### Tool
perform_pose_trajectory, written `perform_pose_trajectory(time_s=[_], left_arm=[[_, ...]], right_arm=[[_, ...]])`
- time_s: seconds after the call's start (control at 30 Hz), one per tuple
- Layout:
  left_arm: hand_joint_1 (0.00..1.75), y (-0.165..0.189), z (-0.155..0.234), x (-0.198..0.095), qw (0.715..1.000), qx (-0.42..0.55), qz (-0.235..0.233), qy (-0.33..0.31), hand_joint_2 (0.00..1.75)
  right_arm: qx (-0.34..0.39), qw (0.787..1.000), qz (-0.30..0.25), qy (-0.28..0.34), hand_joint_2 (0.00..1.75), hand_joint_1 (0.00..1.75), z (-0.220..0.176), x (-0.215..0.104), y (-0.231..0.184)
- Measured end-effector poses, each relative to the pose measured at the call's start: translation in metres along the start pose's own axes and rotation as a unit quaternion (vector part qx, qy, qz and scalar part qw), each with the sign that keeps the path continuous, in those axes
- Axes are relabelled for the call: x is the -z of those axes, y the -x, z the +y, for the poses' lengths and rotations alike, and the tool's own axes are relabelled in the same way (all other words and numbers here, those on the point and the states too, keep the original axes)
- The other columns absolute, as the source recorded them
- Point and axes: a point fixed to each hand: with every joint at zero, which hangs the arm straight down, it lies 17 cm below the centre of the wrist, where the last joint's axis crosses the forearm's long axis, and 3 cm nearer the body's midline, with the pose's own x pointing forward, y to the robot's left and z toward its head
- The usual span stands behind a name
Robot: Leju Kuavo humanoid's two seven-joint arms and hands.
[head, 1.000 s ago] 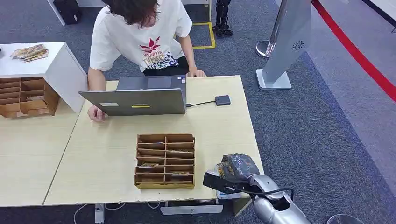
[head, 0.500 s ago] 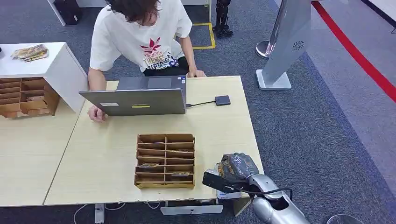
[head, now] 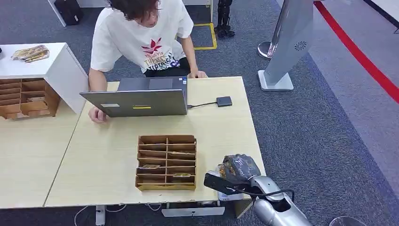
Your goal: Pass the card to the sensor for recognition and then transmit it.
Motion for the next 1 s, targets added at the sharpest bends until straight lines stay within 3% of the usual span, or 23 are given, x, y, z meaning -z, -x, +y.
perform_pose_trajectory(time_s=[1.0], left_arm=[[0.00, 0.0001, -0.0001, 0.0000, 1.000, 0.000, 0.000, 0.000, 0.00]], right_arm=[[-0.001, 1.000, 0.001, -0.001, 1.75, 1.75, -0.0001, 0.0013, 0.0012]])
